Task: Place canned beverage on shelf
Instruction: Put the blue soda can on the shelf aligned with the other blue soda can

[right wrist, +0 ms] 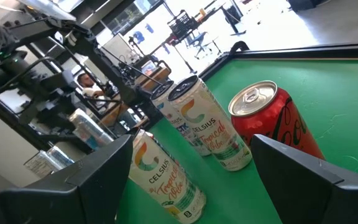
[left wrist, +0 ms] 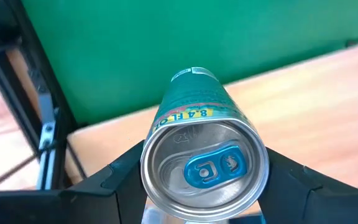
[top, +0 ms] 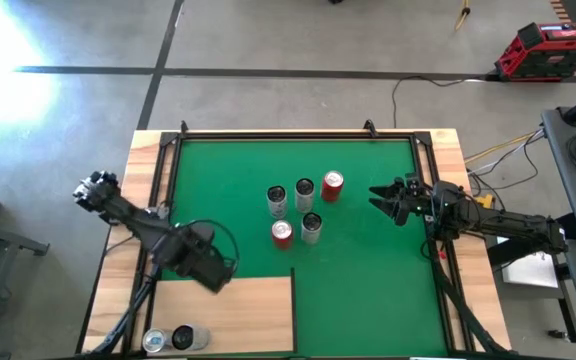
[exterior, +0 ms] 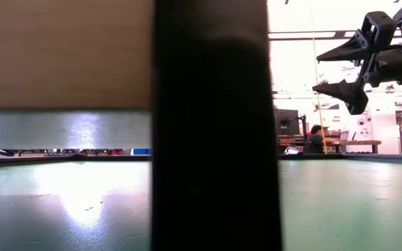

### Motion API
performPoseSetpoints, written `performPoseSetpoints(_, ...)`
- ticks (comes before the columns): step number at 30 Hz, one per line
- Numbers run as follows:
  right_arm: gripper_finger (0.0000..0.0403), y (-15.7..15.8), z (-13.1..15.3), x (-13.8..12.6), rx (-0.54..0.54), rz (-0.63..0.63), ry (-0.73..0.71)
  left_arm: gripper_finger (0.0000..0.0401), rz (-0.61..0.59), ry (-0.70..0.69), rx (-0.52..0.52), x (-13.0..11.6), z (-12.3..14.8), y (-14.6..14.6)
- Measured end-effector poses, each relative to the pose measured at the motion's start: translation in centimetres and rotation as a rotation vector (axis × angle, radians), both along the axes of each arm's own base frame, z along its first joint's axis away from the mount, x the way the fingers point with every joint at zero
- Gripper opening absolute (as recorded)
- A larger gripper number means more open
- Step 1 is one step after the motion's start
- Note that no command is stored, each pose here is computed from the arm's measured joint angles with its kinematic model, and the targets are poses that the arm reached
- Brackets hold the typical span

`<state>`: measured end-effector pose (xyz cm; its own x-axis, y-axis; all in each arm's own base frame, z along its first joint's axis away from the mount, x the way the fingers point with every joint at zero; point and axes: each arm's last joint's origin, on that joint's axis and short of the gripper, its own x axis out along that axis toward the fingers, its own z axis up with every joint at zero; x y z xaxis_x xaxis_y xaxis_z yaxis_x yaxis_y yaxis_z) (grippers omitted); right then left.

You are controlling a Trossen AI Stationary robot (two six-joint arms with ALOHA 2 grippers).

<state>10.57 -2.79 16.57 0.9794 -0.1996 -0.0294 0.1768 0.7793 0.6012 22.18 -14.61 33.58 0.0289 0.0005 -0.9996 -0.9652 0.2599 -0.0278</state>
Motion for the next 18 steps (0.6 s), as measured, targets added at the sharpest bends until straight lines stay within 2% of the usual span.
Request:
performPoseSetpoints(9,0.0318,0.0,0.0,0.0,0.000,0.000,0.000,0.0220,0.002,0.002,-0.005,-3.7,0.0,-4.4)
performPoseSetpoints(18,0.0318,0.0,0.0,0.0,0.000,0.000,0.000,0.0220,0.045,0.043,0.035,-7.2,-1.5,-7.0)
